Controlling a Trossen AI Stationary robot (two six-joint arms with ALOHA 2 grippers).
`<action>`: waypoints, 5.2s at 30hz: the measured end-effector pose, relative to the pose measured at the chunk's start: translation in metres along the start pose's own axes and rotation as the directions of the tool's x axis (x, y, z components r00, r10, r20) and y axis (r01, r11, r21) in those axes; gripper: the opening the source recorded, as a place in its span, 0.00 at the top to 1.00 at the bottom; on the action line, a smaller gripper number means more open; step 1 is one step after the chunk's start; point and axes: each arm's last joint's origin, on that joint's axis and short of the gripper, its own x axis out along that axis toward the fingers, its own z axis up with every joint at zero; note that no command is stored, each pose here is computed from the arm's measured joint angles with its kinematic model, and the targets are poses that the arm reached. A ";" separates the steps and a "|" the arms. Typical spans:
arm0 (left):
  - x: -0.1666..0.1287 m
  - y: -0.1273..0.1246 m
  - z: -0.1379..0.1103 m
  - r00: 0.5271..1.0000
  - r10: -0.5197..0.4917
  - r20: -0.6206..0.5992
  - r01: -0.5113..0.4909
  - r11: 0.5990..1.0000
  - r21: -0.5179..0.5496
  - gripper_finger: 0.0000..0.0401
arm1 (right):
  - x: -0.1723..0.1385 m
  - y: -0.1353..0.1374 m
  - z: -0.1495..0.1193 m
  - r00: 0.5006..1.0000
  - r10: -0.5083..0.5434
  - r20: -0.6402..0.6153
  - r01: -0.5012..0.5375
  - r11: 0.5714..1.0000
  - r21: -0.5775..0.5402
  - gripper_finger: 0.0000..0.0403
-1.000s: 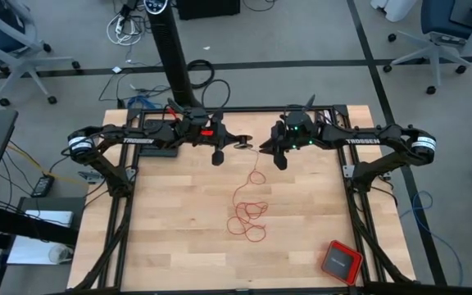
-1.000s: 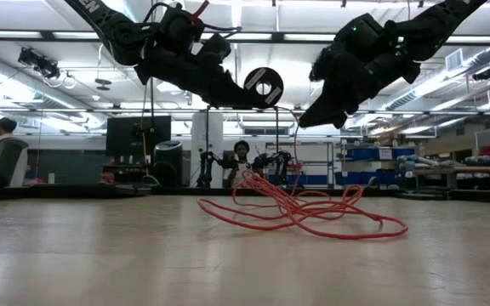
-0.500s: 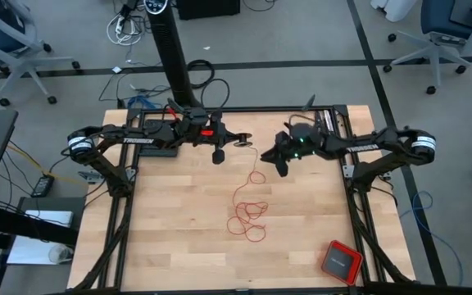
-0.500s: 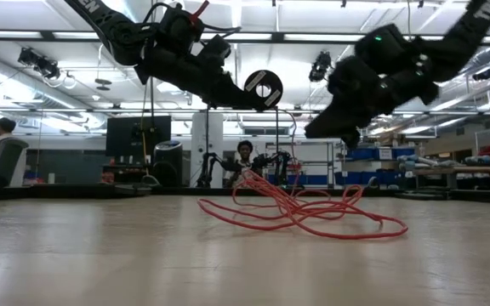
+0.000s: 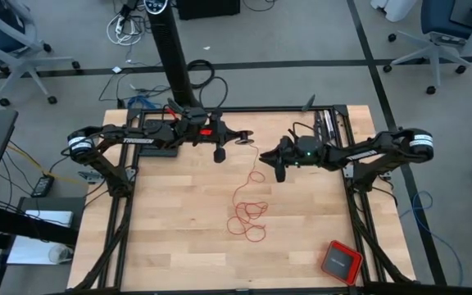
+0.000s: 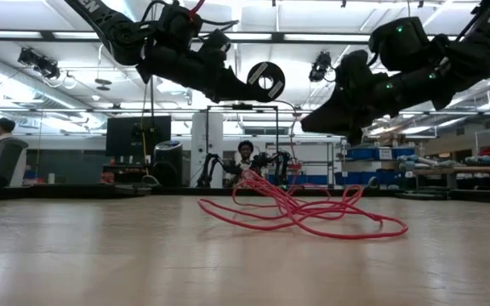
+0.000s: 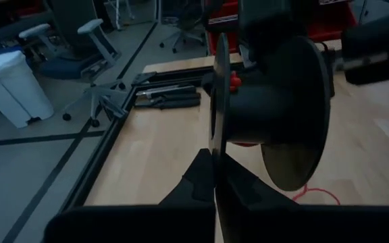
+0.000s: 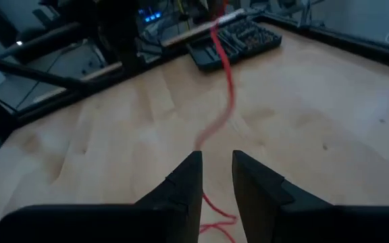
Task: Coil cords
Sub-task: Coil the red wire onto the spool
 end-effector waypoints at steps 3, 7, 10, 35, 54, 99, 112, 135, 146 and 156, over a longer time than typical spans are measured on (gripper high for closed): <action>0.000 0.000 0.001 1.000 0.003 0.012 -0.003 1.000 0.003 1.00 | 0.006 -0.002 -0.005 1.000 0.000 -0.007 0.000 1.000 0.007 0.80; 0.000 0.000 0.002 1.000 0.005 0.019 -0.005 1.000 0.001 1.00 | 0.021 -0.001 -0.006 0.999 0.032 -0.008 -0.032 0.999 0.011 0.80; 0.000 0.000 0.002 1.000 0.004 0.017 -0.004 1.000 0.001 1.00 | 0.032 0.000 -0.006 0.996 0.080 -0.031 -0.080 0.997 0.010 0.80; 0.000 0.000 0.000 1.000 -0.002 -0.006 0.002 1.000 -0.008 1.00 | 0.039 -0.004 -0.009 0.995 0.038 -0.087 -0.044 0.996 -0.073 0.99; 0.000 0.000 -0.003 0.983 -0.049 -0.180 0.035 0.996 -0.080 1.00 | -0.015 0.014 0.039 0.972 -0.227 0.062 0.235 0.944 -0.232 1.00; 0.004 0.007 0.016 0.994 0.073 -0.075 -0.096 0.925 -0.368 1.00 | 0.059 0.070 0.117 0.962 -0.265 0.060 0.257 0.815 -0.519 1.00; 0.004 0.007 0.017 0.995 0.073 -0.062 -0.091 0.921 -0.378 1.00 | 0.067 0.068 0.114 0.950 -0.296 0.096 0.302 0.799 -0.520 1.00; 0.004 0.009 0.023 0.997 0.080 0.004 -0.074 0.934 -0.350 1.00 | 0.076 0.060 0.111 0.958 -0.272 0.092 0.279 0.804 -0.525 1.00; 0.004 0.009 0.022 0.996 0.091 -0.011 -0.087 0.900 -0.427 1.00 | 0.076 0.064 0.108 0.945 -0.313 0.095 0.313 0.783 -0.537 1.00; 0.004 0.009 0.020 0.993 0.117 -0.036 -0.122 0.917 -0.379 1.00 | 0.075 0.070 0.106 0.956 -0.282 0.080 0.279 0.788 -0.549 1.00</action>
